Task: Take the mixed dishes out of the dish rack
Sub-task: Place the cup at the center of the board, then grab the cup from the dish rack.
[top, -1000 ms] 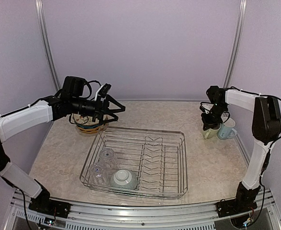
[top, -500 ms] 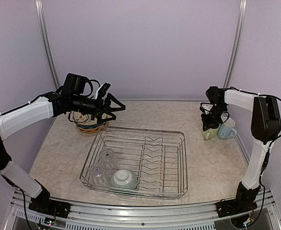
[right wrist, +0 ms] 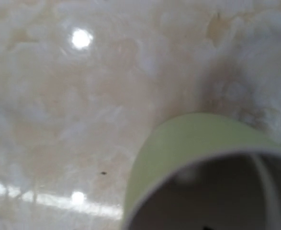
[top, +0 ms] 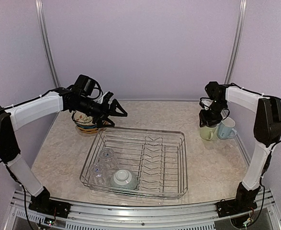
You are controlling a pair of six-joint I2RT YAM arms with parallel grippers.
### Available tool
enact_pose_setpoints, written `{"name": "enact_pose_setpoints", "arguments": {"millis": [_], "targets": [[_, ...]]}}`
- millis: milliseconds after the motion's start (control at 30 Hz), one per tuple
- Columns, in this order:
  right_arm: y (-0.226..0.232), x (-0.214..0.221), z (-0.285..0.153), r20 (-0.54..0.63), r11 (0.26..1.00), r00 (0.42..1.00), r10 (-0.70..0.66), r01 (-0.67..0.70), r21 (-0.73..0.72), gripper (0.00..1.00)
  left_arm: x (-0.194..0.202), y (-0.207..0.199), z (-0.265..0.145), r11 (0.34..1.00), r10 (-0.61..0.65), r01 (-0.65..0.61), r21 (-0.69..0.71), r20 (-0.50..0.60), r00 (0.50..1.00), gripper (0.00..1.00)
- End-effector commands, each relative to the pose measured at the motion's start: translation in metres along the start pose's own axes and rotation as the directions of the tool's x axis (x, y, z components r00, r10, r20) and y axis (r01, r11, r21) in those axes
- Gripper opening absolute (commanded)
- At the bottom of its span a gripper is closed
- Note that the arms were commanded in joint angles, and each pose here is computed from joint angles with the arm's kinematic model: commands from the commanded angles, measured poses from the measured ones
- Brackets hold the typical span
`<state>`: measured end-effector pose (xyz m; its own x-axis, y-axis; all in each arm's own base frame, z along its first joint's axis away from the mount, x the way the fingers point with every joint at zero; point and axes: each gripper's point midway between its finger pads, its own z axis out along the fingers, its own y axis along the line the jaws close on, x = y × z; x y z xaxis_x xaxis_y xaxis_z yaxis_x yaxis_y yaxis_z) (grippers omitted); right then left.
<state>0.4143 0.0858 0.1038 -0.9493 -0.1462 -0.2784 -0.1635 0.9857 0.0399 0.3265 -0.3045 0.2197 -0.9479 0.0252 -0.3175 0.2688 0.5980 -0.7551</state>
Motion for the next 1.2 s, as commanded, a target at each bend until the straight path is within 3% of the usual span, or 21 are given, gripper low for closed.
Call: {"name": "enact_pose_setpoints", "arguments": {"millis": [0,167,400,633,833,1000,1167], "targets": [[0.009,-0.01,-0.043,0.088,0.999,0.996,-0.006,0.003,0.033,0.55,0.001,0.007,0.0,0.999,-0.015,0.014,-0.041,-0.018,1.0,0.99],[0.022,-0.005,-0.07,0.159,0.999,0.987,-0.004,-0.004,0.051,0.58,0.002,0.011,0.001,0.997,-0.034,0.032,-0.067,-0.031,0.999,0.99],[0.063,0.018,-0.093,0.296,1.0,0.955,0.015,-0.007,-0.026,0.63,0.007,0.011,0.006,0.996,-0.038,0.034,-0.077,-0.054,0.998,0.99],[0.07,0.035,-0.115,0.401,0.992,0.911,0.099,-0.059,-0.111,0.64,0.011,0.012,0.01,0.994,-0.018,0.01,-0.112,-0.07,0.997,0.99],[0.065,0.046,-0.138,0.488,0.984,0.86,0.151,-0.086,-0.154,0.69,0.022,0.021,0.02,0.963,0.043,-0.066,-0.26,-0.094,0.995,0.99],[0.063,0.058,-0.156,0.562,0.976,0.808,0.18,-0.076,-0.203,0.79,0.029,0.02,0.021,0.945,0.026,-0.063,-0.321,-0.119,0.993,0.99],[0.06,0.064,-0.158,0.574,0.977,0.799,0.179,-0.075,-0.2,0.82,0.04,0.028,0.01,0.912,-0.008,-0.033,-0.409,-0.1,0.995,0.99]]}}
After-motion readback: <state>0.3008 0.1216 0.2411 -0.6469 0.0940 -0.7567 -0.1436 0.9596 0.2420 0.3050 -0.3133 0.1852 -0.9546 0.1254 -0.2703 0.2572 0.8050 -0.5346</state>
